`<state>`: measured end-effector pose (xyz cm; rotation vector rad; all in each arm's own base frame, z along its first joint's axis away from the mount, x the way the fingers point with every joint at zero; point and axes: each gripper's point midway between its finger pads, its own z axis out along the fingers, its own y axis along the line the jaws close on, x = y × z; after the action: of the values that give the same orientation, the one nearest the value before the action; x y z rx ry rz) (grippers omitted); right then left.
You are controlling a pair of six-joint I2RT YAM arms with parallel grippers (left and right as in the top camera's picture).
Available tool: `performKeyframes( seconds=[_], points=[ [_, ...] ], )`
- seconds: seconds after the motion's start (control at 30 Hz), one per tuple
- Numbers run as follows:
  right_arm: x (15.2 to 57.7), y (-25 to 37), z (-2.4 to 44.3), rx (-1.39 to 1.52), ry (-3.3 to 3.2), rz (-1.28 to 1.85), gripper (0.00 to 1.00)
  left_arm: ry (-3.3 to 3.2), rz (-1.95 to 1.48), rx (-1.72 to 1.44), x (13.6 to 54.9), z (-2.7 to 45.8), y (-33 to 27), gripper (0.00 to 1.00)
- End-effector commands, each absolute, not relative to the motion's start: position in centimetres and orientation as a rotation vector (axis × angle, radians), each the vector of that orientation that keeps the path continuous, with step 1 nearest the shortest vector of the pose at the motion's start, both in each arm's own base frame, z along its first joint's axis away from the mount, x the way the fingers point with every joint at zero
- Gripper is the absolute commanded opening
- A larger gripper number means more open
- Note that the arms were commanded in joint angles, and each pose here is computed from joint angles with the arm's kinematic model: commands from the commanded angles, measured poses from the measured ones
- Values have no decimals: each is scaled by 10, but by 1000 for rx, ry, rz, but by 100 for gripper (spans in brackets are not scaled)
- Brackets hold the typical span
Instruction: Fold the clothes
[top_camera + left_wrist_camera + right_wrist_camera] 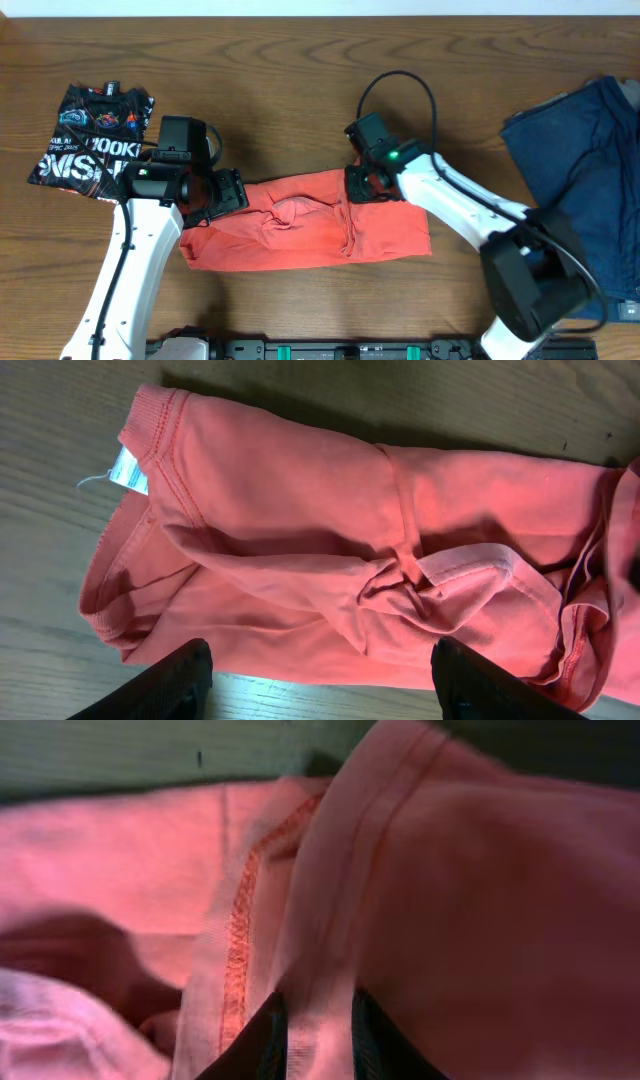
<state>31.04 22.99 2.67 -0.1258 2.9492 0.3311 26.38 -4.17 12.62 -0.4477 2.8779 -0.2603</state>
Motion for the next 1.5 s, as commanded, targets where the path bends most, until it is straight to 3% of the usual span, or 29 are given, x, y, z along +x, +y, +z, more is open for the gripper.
performKeyframes(
  seconds=[0.0, 0.13, 0.4, 0.47, 0.63, 0.7, 0.77, 0.87, 1.27, 1.47],
  points=[
    [302, 247, 15, -202, 2973, 363, 19, 2876, -251, -442, 263, 127, -39, 72],
    [289, 280, 16, -415, 2945, 547, 17, 2876, -250, -442, 263, 127, -39, 72],
    [295, 282, 17, -420, 2907, 504, 22, 2879, -250, -442, 262, 127, -39, 73],
    [300, 279, 27, -409, 2895, 506, 24, 2882, -248, -442, 261, 127, -39, 78],
    [331, 253, 90, -361, 2776, 412, 28, 2891, -238, -361, 261, 126, -39, 98],
    [342, 236, 126, -335, 2714, 383, 36, 2893, -205, -304, 262, 126, -36, 98],
    [347, 216, 155, -276, 2679, 361, 50, 2890, -86, -308, 263, 124, -21, 98],
    [344, 182, 179, -179, 2675, 339, 53, 2921, -42, -313, 264, 115, -10, 98],
    [312, 120, 150, 28, 2897, 213, 55, 3201, -69, -288, 263, 36, 17, 98],
    [310, 118, 144, 29, 2907, 197, 56, 3261, -334, -175, 264, 9, -9, 98]
  ],
)
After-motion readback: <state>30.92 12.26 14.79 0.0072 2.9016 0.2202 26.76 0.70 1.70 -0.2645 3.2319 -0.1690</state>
